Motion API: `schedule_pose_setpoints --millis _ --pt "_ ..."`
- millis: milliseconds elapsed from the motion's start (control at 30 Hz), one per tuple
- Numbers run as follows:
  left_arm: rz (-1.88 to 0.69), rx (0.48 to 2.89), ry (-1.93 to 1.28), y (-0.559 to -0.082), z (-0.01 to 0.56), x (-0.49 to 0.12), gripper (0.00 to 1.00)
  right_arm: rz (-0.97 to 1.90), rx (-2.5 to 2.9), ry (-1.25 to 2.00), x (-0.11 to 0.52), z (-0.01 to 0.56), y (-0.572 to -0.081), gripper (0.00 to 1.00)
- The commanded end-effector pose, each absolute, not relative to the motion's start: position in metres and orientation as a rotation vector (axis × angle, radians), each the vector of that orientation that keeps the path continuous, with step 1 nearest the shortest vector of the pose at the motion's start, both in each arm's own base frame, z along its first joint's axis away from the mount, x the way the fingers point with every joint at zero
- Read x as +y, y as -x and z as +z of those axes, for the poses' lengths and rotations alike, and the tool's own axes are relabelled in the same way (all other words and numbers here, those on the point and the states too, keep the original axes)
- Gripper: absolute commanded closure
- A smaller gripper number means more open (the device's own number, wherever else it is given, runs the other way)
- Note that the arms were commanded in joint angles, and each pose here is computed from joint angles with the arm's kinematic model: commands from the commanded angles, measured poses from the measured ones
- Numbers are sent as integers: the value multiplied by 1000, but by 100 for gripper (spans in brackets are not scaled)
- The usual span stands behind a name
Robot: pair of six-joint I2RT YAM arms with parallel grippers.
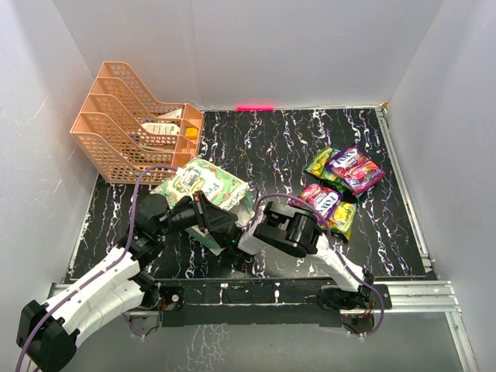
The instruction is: Take the snacks out of the paper bag
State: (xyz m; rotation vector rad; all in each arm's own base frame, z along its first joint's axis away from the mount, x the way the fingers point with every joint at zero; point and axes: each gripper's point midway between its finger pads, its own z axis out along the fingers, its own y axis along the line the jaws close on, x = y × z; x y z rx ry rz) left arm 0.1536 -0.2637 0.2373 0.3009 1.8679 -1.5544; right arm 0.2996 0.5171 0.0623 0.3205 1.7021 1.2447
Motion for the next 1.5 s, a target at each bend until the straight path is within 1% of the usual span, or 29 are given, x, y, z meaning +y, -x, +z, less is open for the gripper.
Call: schedule_pose_setpoints --millis 0,67,133,300,367,500,733,967,1133,1167,1200,1367,1467 --pt "-1564 1799 -322 -152 260 -263 100 1272 1661 -314 523 76 -312 58" --pt "-1534 1803 -293 -155 260 -260 100 1264 1658 -317 518 79 -313 67" --pt "-1478 1822 -245 -160 256 -253 100 1261 1659 -306 513 82 -309 81" --pt "-1356 1825 -193 -169 249 -239 100 1271 1661 -276 492 91 -293 92" --pt "-1308 1836 -180 -171 244 -233 100 1263 1661 -265 483 95 -286 93" --pt "-1217 1837 -122 -179 236 -221 100 1224 1642 -224 469 105 -268 93" --pt "-1111 1802 -91 -182 239 -202 100 1173 1635 -255 440 111 -245 93" --pt "-1076 1780 -122 -176 236 -193 100 1122 1616 -284 421 112 -242 93" --pt "-1127 1745 -191 -166 233 -199 100 1109 1613 -301 424 112 -246 92" --pt "-1143 1729 -208 -164 235 -201 100 1109 1615 -302 427 111 -247 91" --pt "-1159 1719 -226 -162 236 -203 100 1121 1614 -309 433 113 -248 88" --pt "-1225 1713 -297 -157 236 -216 100 1120 1663 -346 459 101 -257 66" --pt "-1259 1715 -328 -156 239 -223 100 1126 1676 -377 471 94 -262 58"
